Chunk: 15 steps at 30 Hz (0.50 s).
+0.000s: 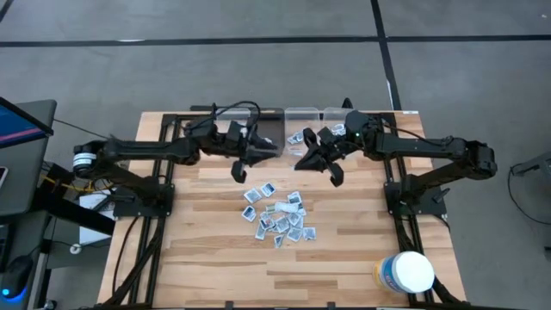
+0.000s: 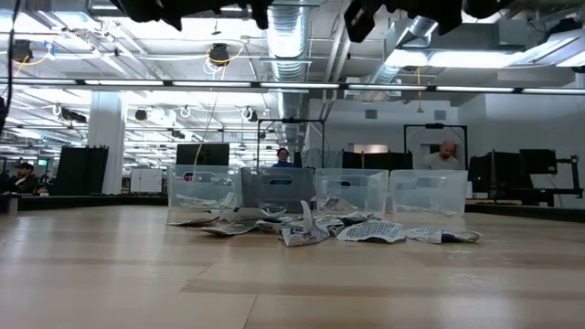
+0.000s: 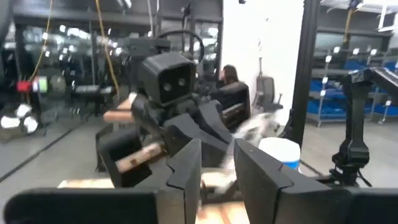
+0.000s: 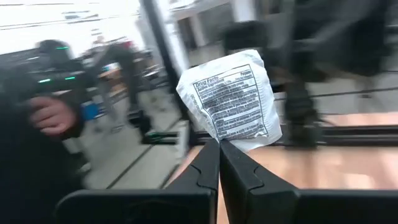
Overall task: Pick & Place First Aid Supplies
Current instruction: Put the towelette pack into the middle transparent bin
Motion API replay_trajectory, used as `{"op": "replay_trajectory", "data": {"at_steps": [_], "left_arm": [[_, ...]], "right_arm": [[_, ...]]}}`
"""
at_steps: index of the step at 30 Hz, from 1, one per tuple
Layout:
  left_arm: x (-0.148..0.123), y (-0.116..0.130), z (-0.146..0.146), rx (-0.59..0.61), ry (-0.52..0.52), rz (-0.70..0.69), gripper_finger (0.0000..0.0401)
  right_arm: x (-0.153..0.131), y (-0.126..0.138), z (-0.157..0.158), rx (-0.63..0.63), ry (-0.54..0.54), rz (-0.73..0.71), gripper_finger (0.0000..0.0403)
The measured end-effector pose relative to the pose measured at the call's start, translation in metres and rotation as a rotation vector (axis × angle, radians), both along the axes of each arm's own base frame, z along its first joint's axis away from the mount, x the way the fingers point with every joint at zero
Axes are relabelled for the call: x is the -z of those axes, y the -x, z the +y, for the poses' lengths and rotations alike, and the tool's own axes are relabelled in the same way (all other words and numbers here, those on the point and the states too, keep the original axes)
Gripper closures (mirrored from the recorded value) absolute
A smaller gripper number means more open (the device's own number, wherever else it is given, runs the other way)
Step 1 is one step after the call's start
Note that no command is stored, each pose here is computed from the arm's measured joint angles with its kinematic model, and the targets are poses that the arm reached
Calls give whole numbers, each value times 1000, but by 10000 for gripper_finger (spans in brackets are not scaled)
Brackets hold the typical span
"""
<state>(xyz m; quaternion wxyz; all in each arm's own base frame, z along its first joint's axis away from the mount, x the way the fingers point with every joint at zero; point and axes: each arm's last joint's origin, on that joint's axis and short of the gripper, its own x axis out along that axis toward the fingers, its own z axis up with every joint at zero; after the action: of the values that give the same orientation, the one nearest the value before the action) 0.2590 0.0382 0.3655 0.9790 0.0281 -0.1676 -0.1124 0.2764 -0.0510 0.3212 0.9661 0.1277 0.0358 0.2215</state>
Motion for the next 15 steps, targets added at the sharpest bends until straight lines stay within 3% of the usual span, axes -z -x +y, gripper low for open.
{"op": "replay_trajectory", "data": {"at_steps": [5, 12, 15], "left_arm": [[-2, 23, -1, -10, 42, 154, 305], [11, 47, -6, -10, 96, 414, 306], [17, 52, -7, -9, 120, 485, 306]], "right_arm": [[7, 1, -17, 259, 14, 67, 403], [32, 12, -48, 701, 253, 324, 403], [50, 13, -63, 835, 293, 464, 403]]}}
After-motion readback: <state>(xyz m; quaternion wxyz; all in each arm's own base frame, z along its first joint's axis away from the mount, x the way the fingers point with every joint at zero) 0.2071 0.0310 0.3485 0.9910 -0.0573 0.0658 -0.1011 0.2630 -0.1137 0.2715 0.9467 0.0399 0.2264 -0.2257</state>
